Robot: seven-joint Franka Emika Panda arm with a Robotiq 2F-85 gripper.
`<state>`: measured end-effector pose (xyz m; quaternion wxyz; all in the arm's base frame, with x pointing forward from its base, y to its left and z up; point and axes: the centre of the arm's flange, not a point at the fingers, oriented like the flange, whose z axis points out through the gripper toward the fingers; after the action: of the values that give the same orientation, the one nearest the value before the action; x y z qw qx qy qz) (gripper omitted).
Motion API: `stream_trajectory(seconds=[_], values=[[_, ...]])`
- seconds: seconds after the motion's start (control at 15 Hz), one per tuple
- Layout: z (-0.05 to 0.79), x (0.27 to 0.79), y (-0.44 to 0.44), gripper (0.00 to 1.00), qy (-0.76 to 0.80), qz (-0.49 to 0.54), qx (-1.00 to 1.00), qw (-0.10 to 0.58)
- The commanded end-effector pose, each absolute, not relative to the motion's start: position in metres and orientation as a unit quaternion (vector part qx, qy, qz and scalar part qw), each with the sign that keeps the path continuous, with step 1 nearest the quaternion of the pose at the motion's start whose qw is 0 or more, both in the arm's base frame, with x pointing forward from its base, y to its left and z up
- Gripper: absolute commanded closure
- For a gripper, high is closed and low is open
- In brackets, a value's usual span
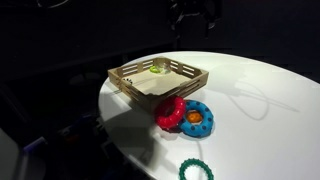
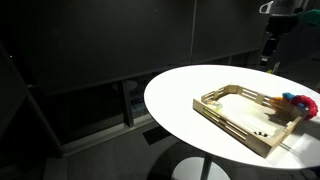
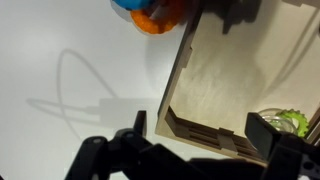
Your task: Take the blue ring off of the tray
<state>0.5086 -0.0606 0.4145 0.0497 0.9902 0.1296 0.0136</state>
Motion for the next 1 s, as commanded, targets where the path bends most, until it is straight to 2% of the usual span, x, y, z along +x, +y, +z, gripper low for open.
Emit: stream_trajectory(seconds=[0.0, 0.33, 0.93], values=[[0.399, 0.533, -0.034, 0.0, 0.109, 0.033, 0.993, 0.025], [0.379, 0.542, -0.011, 0.0, 0.095, 0.045, 0.994, -0.008], [0.362, 0.535, -0.002, 0.0, 0.112, 0.034, 0.993, -0.014]])
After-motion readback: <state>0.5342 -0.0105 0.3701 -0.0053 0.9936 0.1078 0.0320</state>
